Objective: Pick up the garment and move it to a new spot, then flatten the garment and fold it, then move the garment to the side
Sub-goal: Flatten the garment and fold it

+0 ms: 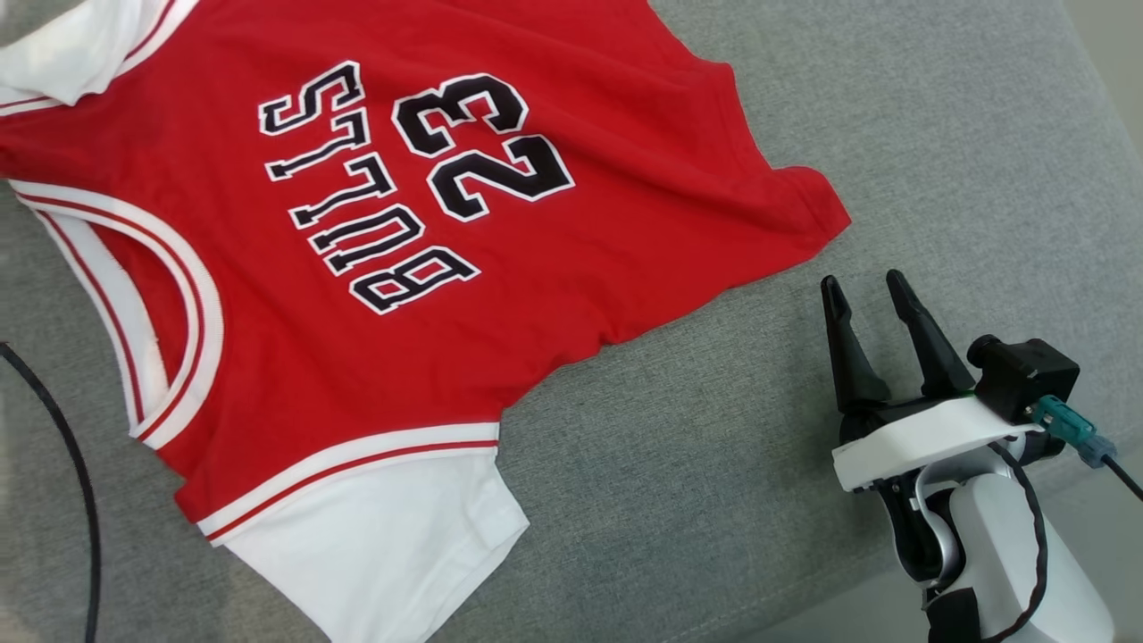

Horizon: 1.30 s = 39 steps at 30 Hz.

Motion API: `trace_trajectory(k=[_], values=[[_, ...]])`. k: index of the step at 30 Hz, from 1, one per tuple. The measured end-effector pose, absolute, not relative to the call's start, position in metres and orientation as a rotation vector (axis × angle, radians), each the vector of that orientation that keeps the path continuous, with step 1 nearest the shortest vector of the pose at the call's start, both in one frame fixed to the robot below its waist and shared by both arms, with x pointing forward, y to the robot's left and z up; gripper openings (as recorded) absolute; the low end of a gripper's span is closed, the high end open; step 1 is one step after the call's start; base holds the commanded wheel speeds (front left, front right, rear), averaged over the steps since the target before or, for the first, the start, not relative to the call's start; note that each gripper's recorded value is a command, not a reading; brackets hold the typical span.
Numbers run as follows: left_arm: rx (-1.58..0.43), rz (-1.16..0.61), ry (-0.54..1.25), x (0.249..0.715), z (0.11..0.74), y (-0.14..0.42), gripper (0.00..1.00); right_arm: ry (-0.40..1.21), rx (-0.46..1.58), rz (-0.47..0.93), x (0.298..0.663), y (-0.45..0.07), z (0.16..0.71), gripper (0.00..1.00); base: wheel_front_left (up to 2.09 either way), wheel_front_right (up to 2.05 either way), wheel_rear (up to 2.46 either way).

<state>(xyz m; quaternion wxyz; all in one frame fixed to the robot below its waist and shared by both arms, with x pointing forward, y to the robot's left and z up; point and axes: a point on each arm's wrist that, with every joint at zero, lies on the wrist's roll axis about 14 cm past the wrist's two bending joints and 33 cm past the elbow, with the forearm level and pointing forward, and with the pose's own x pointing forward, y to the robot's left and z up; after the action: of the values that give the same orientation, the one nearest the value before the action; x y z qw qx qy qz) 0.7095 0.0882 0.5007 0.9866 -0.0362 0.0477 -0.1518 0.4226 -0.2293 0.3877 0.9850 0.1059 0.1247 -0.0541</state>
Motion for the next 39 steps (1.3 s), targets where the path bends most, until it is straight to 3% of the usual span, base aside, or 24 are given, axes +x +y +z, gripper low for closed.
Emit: trace_trajectory(k=[12, 26, 33, 39], values=[[-0.184, -0.269, 0.045, 0.644, 0.503, 0.113, 1.0, 0.158, 0.184, -0.028, 0.44, -0.215, 0.419, 1.0, 0.0, 0.0, 0.0], [-0.306, -0.133, -0.04, 0.509, 0.52, 0.163, 1.0, 0.072, 0.178, 0.105, 0.442, -0.177, 0.458, 1.0, 0.0, 0.0, 0.0], [-0.37, -0.103, 0.031, 0.437, 0.489, 0.157, 1.0, 0.039, 0.194, 0.165, 0.439, -0.153, 0.473, 1.0, 0.0, 0.0, 0.0], [-0.398, -0.07, 0.055, 0.407, 0.478, 0.16, 1.0, 0.031, 0.197, 0.2, 0.438, -0.139, 0.48, 1.0, 0.0, 0.0, 0.0]])
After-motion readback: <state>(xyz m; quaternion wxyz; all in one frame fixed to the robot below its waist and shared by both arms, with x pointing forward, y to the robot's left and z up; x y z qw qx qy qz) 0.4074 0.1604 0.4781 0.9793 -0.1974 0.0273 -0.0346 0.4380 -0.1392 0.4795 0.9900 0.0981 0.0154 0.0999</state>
